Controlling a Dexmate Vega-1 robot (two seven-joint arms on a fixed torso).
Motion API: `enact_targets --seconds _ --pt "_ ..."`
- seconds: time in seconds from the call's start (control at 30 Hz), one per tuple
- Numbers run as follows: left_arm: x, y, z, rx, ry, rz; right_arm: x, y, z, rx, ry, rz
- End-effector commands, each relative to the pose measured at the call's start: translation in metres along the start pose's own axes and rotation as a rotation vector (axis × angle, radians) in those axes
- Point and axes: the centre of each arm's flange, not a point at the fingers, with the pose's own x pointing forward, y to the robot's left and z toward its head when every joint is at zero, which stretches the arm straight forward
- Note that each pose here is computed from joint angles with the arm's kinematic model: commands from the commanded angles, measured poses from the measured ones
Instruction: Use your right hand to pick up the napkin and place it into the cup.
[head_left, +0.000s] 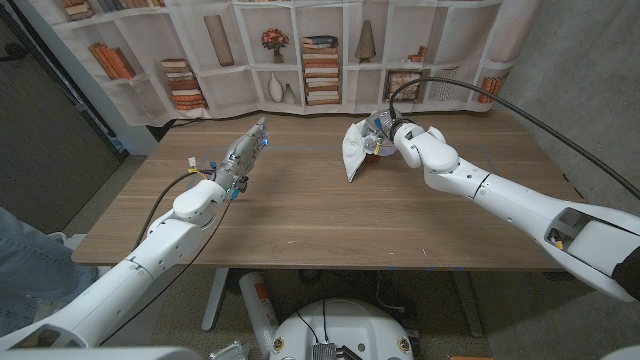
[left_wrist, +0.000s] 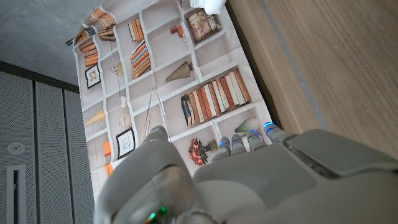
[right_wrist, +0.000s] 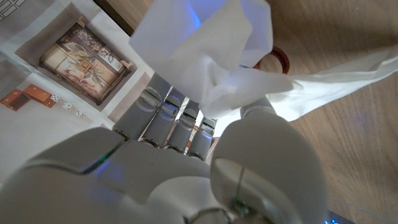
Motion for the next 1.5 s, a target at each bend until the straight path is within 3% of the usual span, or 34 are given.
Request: enact_targets --seconds 0.03,0.77,1.5 --pt "0.002 -0.001 -0.003 -0.003 0.010 -0.006 0.002 -0.005 -0.005 0.015 0.005 0.005" --pt "0.007 0.002 -0.007 -0.011 0.018 -0.010 0.008 -0.023 -0.009 -0.004 0.020 0.008" --pt "0.015 0.000 -0.001 0.001 0.015 -0.021 -0.004 -0.040 -0.019 -0.008 0.041 -0.017"
